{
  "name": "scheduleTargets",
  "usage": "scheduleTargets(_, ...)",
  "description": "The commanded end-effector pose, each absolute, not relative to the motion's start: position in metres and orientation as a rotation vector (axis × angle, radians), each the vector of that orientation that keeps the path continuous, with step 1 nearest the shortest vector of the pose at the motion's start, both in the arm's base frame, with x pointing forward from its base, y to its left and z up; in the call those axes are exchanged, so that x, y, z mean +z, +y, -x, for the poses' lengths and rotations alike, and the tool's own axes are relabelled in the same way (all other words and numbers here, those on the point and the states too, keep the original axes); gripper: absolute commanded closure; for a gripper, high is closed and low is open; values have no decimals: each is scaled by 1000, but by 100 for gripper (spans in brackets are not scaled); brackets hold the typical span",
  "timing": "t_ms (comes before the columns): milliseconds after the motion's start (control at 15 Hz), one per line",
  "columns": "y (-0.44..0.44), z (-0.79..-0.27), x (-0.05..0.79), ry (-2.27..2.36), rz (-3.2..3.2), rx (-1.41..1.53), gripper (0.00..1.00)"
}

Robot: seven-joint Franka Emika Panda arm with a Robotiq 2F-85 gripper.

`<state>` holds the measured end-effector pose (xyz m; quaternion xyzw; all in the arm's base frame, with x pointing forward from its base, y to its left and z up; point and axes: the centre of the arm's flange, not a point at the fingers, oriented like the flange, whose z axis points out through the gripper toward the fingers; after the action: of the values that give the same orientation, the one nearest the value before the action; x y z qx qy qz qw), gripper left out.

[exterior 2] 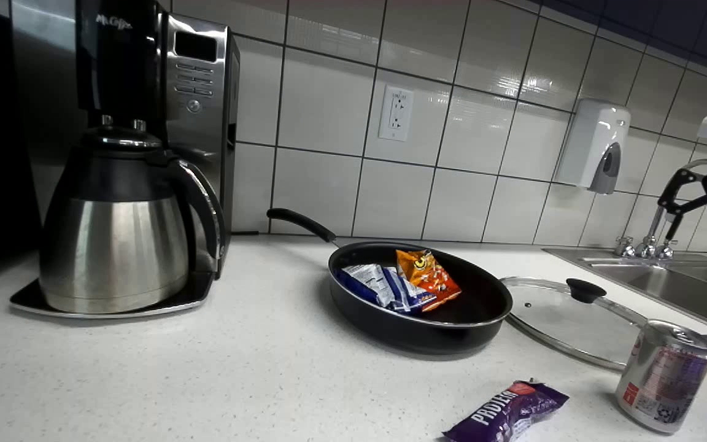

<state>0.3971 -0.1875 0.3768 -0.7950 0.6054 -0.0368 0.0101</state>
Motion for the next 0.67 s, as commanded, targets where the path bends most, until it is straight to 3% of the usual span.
scheduleTargets(0,-207,-359,376,2103,2301,-158,0)
scheduleTargets(600,-278,-331,345,2383,2026,-115,0)
